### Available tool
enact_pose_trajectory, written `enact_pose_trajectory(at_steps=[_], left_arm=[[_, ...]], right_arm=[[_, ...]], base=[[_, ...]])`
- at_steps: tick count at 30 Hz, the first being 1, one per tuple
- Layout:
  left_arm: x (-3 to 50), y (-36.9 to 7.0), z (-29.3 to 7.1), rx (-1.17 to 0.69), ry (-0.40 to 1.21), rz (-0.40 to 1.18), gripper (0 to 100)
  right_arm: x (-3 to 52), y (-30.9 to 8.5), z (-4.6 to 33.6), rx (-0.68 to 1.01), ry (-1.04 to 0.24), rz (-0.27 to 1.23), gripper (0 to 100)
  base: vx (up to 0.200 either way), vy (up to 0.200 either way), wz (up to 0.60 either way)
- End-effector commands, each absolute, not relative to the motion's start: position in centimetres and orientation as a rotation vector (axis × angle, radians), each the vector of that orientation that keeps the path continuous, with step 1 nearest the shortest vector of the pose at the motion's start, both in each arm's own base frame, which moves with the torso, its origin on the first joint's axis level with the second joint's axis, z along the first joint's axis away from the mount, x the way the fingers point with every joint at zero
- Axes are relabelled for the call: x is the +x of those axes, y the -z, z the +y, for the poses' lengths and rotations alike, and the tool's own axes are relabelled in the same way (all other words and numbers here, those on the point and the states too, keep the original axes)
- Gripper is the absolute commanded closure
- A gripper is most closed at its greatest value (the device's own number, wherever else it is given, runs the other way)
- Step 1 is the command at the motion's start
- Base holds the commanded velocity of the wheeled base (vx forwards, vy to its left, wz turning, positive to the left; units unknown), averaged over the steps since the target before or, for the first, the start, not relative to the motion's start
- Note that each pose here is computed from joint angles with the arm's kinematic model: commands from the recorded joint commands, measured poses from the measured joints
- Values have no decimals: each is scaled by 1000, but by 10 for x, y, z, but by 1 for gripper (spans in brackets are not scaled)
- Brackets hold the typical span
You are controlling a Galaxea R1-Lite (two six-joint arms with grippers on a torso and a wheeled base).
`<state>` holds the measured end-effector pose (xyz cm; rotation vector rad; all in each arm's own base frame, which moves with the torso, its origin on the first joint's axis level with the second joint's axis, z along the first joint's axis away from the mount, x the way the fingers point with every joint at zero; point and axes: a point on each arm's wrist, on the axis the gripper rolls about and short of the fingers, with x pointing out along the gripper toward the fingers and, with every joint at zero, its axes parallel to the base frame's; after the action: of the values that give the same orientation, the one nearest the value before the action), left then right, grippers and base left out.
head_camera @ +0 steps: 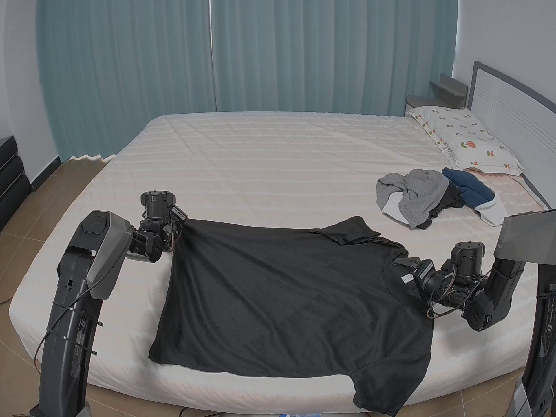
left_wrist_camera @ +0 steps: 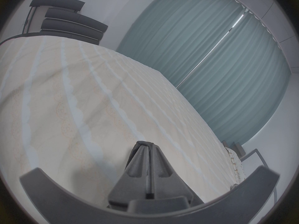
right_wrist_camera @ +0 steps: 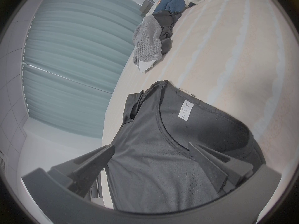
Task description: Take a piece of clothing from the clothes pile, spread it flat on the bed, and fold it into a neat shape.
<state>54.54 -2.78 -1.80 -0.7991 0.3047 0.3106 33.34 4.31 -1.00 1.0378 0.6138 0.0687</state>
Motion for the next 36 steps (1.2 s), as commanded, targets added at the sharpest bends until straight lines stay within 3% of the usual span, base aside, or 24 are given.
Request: enact_pose_trajectory(at_steps=[1, 13, 14, 24, 26, 30, 32, 36], left_arm=[[547, 16, -23, -803, -317, 296, 100], [545, 17, -20, -821, -327, 307, 100], [544, 18, -21, -840, -326, 318, 0], [541, 13, -22, -885, -334, 347, 0], [532, -6, -19, -981, -345, 343, 0], [523, -18, -18, -1038, -336, 361, 0], [509, -34, -15, -1098, -311, 388, 0], [501, -39, -12, -1204, -288, 435, 0]], right_arm=[[333, 10, 43, 1038, -70, 616, 0], [334, 8, 43, 1040, -75, 604, 0], [334, 7, 43, 1040, -74, 602, 0], [338, -7, 48, 1037, -132, 515, 0], [349, -19, 60, 1029, -185, 476, 0], [362, -28, 68, 1015, -175, 472, 0], [399, -48, 81, 998, -136, 527, 0], [436, -36, 102, 963, -103, 572, 0]], base=[[0, 0, 0], [0, 0, 0], [0, 0, 0], [0, 0, 0], [0, 0, 0], [0, 0, 0], [0, 0, 0], [0, 0, 0]])
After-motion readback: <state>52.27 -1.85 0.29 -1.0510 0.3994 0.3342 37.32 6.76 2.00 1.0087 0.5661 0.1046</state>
